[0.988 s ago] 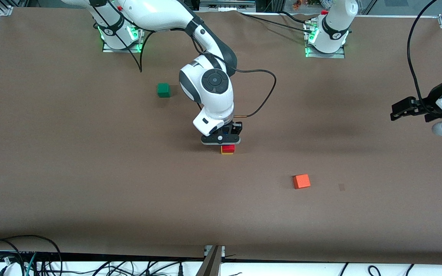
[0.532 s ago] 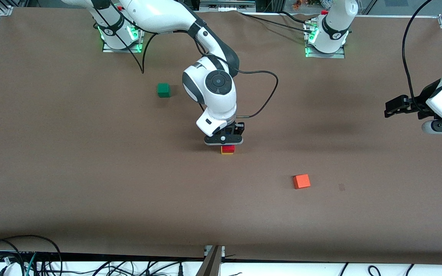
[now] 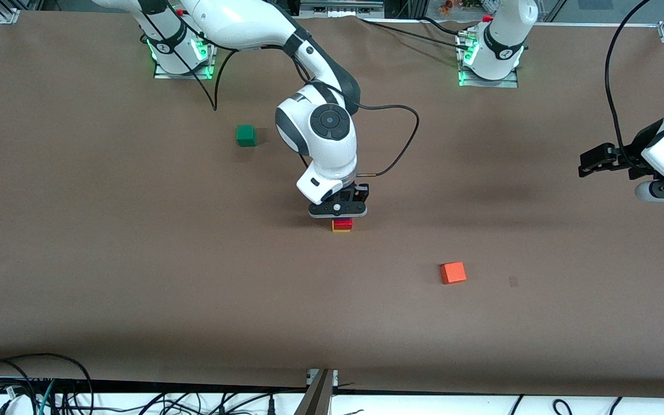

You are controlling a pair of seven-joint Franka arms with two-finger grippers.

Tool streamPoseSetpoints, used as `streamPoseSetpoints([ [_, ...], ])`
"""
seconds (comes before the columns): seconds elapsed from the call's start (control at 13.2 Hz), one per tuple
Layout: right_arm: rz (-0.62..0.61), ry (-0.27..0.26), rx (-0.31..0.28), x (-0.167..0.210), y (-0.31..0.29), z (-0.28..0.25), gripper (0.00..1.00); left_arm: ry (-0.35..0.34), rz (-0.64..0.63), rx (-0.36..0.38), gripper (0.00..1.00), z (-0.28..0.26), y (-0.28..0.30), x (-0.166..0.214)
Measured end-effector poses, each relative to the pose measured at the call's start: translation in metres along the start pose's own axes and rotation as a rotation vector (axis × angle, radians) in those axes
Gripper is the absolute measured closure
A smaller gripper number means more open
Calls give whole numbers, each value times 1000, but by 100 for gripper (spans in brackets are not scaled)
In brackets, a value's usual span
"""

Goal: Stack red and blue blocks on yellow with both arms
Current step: 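Lower the blue block onto the red block with the right gripper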

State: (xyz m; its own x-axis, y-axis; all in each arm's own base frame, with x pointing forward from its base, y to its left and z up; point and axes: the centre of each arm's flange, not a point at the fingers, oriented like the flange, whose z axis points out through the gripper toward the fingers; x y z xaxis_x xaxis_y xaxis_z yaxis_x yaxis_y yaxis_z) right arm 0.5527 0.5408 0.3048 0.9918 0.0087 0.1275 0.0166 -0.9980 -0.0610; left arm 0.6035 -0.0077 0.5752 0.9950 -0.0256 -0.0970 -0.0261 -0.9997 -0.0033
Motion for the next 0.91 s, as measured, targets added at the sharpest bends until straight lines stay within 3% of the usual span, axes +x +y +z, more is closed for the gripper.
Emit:
streamPoseSetpoints([
  [0.53,-5,11,-1,0,-1,1,45,8,6,0,0,-2,3,1],
  [0.68,-7,13,-4,0,0,3,32,8,4,0,0,-2,2,1],
  [0.91,-8,12,-7,0,0,6,0,8,4,0,0,-2,1,1],
])
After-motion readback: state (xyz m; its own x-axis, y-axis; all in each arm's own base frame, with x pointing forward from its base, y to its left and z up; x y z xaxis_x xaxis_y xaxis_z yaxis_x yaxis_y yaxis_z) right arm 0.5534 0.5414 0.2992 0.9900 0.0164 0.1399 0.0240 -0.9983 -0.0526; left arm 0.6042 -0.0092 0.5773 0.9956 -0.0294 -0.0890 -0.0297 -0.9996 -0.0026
